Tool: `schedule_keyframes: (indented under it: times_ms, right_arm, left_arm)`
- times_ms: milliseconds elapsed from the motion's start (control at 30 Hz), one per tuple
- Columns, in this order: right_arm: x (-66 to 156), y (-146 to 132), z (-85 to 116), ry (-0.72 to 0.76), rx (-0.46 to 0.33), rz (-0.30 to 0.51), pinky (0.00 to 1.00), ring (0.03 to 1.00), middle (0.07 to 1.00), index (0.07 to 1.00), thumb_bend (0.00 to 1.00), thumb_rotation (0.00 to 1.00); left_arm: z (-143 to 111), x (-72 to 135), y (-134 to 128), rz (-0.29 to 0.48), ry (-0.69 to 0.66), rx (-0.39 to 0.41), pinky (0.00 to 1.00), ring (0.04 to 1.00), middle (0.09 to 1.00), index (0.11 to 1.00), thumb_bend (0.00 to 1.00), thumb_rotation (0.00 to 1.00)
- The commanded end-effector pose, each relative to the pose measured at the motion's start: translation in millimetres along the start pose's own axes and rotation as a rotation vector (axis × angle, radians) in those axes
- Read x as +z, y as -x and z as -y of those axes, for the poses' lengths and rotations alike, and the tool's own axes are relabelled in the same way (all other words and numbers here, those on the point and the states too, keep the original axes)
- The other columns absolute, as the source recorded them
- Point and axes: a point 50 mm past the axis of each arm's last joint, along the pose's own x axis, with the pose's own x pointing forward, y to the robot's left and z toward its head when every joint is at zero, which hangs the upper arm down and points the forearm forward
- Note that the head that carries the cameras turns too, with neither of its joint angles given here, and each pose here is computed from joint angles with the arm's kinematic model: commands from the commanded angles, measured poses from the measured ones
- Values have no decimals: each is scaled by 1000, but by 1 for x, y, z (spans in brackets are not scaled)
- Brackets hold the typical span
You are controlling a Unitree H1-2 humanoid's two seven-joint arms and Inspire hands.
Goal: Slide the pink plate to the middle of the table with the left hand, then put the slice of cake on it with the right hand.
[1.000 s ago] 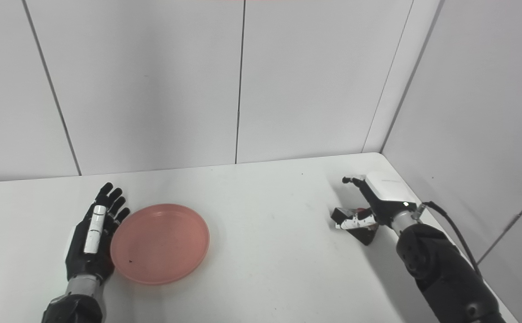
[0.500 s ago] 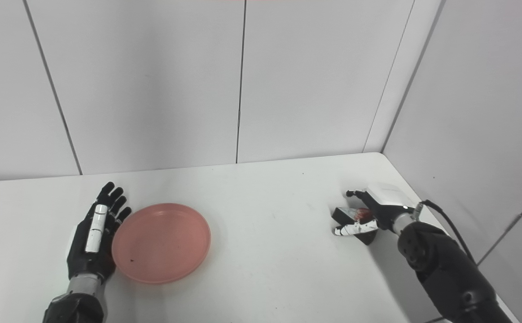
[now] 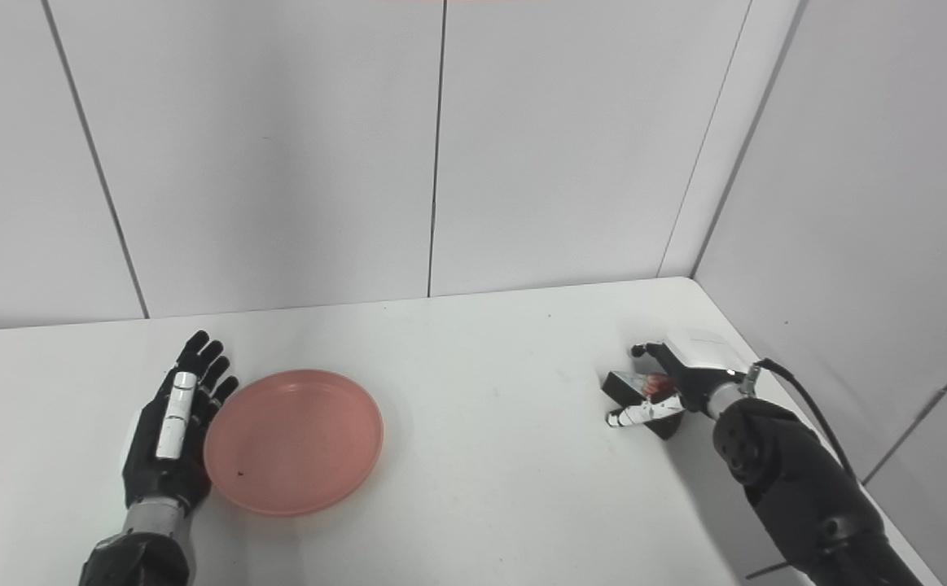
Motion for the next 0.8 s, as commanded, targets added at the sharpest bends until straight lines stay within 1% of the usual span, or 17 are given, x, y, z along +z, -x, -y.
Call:
schedule_keyframes:
  times_ms: [0,33,67,133,167,200,233,267,300,333,367,400,567,767]
  right_arm:
    - [0,2,13,-7,-100,42,575,699,770,749,1000,517]
    - [0,3,12,-10,-112,45,487,605,718,725,988,510]
    - [0,4,10,-22,-131,64,458,571,697,717,977,514]
    - [0,7,6,-43,-153,90,419,512,619,667,943,465]
    - [0,9,5,-54,-157,95,400,475,571,640,920,430]
    - [0,10,4,-67,-155,96,383,450,545,624,909,407]
    - [0,11,3,-76,-153,99,316,374,469,594,888,363]
    - [0,11,2,-81,-153,102,271,325,418,573,876,342]
    - [0,12,1,-80,-145,100,248,299,391,563,870,330]
    - [0,13,0,-78,-140,97,194,246,336,515,666,231]
    - [0,14,0,-81,-126,90,178,232,319,495,582,190]
    - [0,14,-1,-83,-116,85,186,241,325,485,548,174]
    - [0,16,-3,-85,-91,74,176,230,313,476,526,162]
    - [-2,15,-5,-92,-84,61,193,250,334,477,524,164]
  left_arm:
    - [-4,-18,8,-100,9,21,919,948,927,865,768,656]
    - [-3,-17,8,-100,10,22,917,947,925,864,772,653]
    - [-4,-18,8,-101,10,23,918,947,925,865,777,652]
    - [-5,-18,8,-102,11,22,916,945,923,869,783,650]
    - [-5,-18,8,-102,10,21,915,944,921,866,780,649]
    - [-5,-18,8,-102,11,20,915,943,920,864,780,649]
    - [-5,-18,8,-102,12,19,911,941,918,861,781,647]
    - [-5,-18,9,-103,13,19,910,940,917,860,783,646]
    - [-5,-18,9,-104,10,20,909,939,916,859,784,645]
    - [-6,-18,8,-105,8,21,898,932,907,854,789,646]
    - [-6,-18,9,-106,6,22,892,929,903,852,792,646]
    - [-6,-18,9,-106,4,22,887,927,900,851,795,646]
    - [-6,-18,9,-110,10,21,891,931,900,849,780,639]
    - [-6,-18,9,-113,10,22,895,930,901,837,776,632]
